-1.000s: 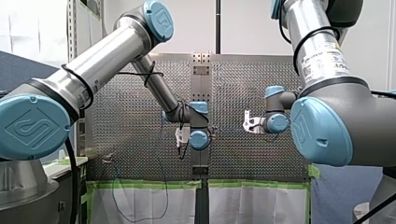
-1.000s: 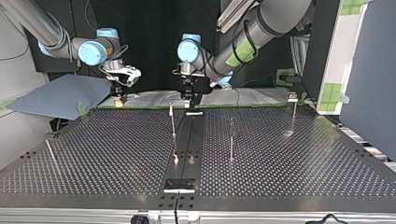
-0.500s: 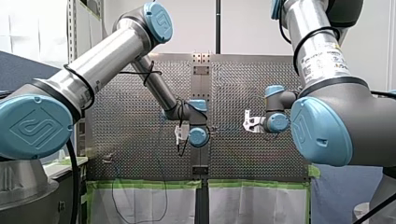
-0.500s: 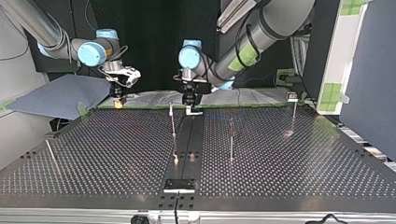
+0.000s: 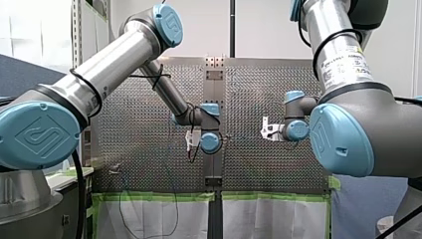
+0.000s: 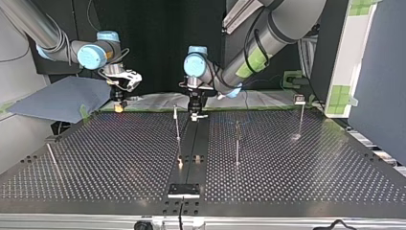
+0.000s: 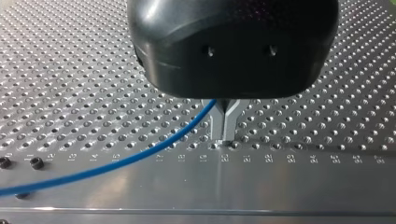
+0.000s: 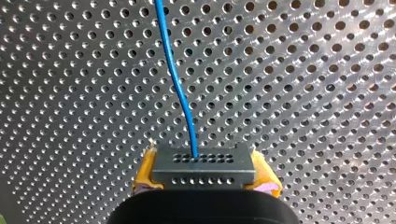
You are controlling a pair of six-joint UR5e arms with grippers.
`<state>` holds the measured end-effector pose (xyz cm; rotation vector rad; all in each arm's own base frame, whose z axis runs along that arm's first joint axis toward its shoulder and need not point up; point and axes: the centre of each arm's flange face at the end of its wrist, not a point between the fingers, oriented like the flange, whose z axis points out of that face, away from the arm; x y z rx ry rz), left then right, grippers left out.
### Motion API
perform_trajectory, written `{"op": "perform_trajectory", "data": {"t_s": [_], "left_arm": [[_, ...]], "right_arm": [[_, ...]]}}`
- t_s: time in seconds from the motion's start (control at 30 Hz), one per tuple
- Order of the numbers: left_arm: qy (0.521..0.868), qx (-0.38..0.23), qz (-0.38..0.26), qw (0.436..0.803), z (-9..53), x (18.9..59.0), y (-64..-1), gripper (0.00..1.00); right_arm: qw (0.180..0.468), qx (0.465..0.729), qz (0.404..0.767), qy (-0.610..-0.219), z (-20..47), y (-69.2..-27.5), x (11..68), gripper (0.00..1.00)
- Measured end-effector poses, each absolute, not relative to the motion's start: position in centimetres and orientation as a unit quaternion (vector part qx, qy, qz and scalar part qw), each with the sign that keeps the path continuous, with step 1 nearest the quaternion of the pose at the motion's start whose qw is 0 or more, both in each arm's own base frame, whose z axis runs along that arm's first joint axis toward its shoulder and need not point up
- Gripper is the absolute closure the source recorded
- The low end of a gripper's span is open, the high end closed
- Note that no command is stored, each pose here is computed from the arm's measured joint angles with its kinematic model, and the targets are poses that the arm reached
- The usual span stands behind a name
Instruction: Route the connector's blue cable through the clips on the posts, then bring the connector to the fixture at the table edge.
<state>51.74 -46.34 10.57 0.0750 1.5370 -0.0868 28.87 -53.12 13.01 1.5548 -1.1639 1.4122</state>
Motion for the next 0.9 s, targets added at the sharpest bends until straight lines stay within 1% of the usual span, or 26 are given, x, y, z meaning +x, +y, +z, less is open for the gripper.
{"op": "perform_trajectory", "data": {"t_s": [0.63,0.67,0.73,0.77,0.8,0.87,0.9], "left_arm": [[0.698,0.034,-0.030,0.715,10.9,54.0,-45.6,0.96],[0.698,0.034,-0.030,0.714,10.9,54.0,-45.6,0.92],[0.699,0.034,-0.029,0.714,11.0,54.1,-45.6,0.92],[0.699,0.034,-0.028,0.714,11.0,54.1,-45.6,0.88],[0.699,0.034,-0.028,0.713,11.0,54.1,-45.6,0.88],[0.700,0.034,-0.028,0.713,11.0,54.1,-45.5,0.78],[0.700,0.033,-0.028,0.713,11.0,54.1,-45.5,0.78]], "right_arm": [[0.369,0.595,0.551,-0.454,13.9,-54.5,28.4,1.00],[0.369,0.595,0.551,-0.454,13.9,-54.5,28.4,1.00],[0.369,0.595,0.551,-0.454,13.9,-54.6,28.4,1.00],[0.369,0.595,0.551,-0.454,13.9,-54.6,28.4,1.00],[0.369,0.595,0.551,-0.454,13.9,-54.6,28.4,1.00],[0.369,0.595,0.552,-0.454,13.9,-54.6,28.4,1.00],[0.369,0.595,0.552,-0.454,13.9,-54.6,28.4,1.00]]}}
